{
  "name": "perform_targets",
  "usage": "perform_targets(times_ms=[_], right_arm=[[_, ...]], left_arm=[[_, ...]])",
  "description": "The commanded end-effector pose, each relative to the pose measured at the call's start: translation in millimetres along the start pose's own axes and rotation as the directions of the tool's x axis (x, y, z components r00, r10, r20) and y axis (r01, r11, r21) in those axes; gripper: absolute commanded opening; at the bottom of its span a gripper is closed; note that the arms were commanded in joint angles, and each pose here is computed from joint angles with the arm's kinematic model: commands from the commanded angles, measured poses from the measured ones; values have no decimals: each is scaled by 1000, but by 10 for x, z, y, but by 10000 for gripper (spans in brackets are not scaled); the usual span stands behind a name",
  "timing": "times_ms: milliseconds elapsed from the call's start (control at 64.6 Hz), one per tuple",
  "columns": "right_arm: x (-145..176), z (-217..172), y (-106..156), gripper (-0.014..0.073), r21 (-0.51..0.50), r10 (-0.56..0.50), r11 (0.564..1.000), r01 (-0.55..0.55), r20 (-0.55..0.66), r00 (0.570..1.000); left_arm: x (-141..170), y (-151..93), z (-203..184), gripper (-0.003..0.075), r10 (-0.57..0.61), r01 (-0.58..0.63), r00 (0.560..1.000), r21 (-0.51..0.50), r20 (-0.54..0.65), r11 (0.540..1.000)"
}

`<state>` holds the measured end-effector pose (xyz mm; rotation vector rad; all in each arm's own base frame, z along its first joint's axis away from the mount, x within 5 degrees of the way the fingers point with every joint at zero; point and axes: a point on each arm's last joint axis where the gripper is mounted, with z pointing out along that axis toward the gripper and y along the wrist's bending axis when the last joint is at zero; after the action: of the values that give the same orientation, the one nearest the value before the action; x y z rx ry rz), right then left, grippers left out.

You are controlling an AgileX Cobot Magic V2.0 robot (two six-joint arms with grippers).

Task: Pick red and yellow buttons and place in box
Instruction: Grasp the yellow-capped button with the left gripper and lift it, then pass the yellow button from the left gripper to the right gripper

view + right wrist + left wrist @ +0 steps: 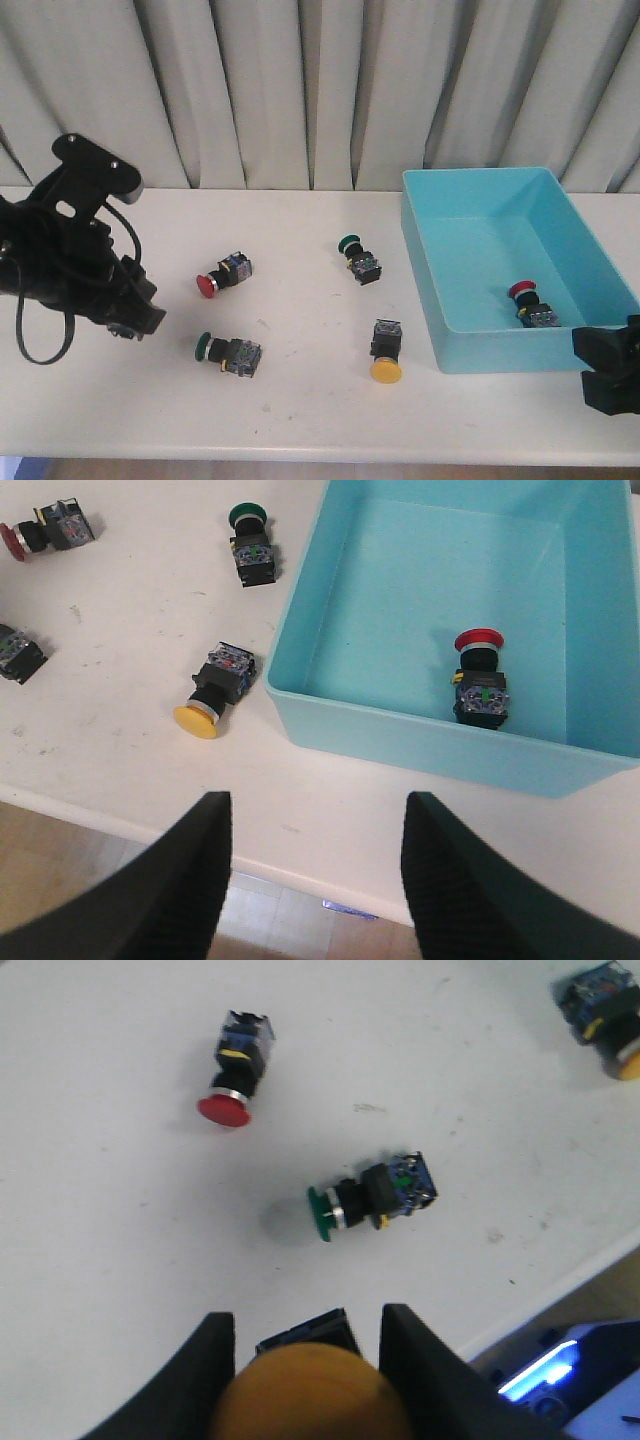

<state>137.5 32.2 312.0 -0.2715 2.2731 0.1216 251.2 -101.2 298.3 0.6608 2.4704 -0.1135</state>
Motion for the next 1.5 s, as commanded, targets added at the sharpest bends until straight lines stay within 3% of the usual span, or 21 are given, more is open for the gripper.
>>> perform_targets(times_ms=[0,248,402,573,758,975,1223,1362,1486], right_arm=[[-128,-67,-2,372,3,-5,1000,4,93,996],[-119,-66,-1,372,3,-28,1000,28,83,996],[-119,-38,30,388,-21,-163,986,165,73,984],[-146,107,112,504,-110,-304,944,310,66,950],[-224,318,205,545,-198,-406,885,421,114,907],[-306,589,525,519,-288,-535,753,591,254,806],[-366,808,1020,512,-185,-632,649,738,408,659],[-401,748,1225,512,-114,-627,637,762,498,599],[-403,694,1323,512,-96,-619,630,771,538,573]], left_arm=[[-91,-85,-102,185,-15,3,991,87,137,996],[-216,-344,-162,185,-22,-97,949,355,316,930],[-318,-463,-249,185,-115,-116,906,500,408,858],[-377,-554,-246,185,-211,-106,890,633,405,767],[-388,-566,-197,185,-237,-84,894,661,381,746],[-401,-566,-202,185,-259,-70,888,670,379,739],[-402,-568,-205,185,-264,-67,888,675,377,735],[-402,-568,-205,185,-264,-67,888,675,377,735],[-402,-568,-205,185,-264,-67,888,675,377,735]])
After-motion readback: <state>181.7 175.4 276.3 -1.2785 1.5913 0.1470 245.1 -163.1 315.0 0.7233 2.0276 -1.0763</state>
